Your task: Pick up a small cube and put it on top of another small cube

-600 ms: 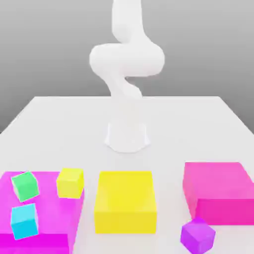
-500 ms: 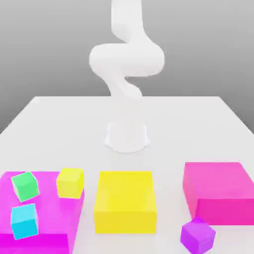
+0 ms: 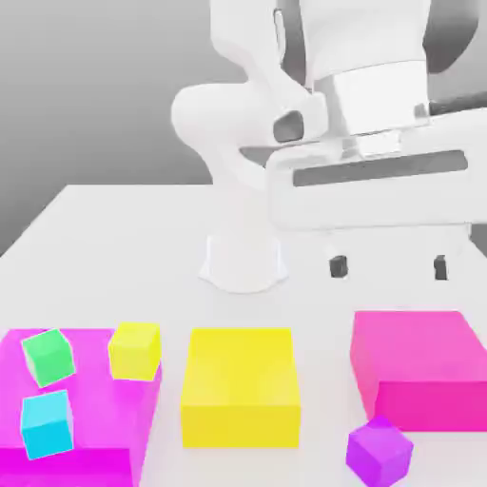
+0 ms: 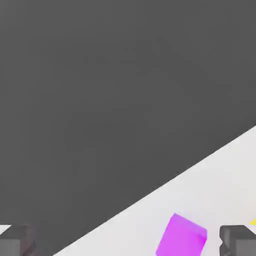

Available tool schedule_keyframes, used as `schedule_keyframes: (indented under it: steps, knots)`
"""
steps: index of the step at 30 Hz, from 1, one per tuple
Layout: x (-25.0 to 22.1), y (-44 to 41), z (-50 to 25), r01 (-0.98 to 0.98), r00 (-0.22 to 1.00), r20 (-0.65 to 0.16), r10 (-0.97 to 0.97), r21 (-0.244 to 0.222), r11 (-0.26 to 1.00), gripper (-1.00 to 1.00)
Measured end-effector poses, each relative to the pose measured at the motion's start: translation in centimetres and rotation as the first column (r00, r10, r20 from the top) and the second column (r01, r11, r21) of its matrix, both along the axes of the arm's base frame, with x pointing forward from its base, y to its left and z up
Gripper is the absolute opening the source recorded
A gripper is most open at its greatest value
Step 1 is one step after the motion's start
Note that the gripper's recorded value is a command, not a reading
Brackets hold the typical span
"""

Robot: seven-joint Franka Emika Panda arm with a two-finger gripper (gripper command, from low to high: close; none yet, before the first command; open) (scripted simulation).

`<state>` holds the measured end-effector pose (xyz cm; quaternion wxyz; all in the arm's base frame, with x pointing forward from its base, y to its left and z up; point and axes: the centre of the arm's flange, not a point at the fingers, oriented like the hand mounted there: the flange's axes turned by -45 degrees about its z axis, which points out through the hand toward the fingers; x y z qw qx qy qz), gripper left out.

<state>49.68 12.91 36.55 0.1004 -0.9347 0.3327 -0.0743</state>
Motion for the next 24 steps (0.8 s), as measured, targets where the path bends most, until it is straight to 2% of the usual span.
schedule_keyframes:
  steps: [3,7,9,13,14,20,24]
  knots:
    - [-0.5,1.9,-5.5,0.093,0.992,-0.085,-0.095,-0.02,0.995,0.0]
    - [-1.8,3.2,-12.6,0.229,0.955,-0.174,-0.241,-0.085,0.97,0.0]
    - [-2.6,3.7,-15.9,0.279,0.934,-0.198,-0.299,-0.122,0.952,0.0]
    - [-2.8,3.9,-21.5,0.297,0.925,-0.205,-0.32,-0.137,0.945,0.0]
    - [-2.9,3.8,-22.6,0.298,0.925,-0.205,-0.321,-0.138,0.945,-1.0]
    - [-2.9,3.8,-23.1,0.298,0.925,-0.204,-0.321,-0.136,0.945,-1.0]
    - [-2.8,3.9,-19.4,0.298,0.925,-0.203,-0.321,-0.137,0.945,-1.0]
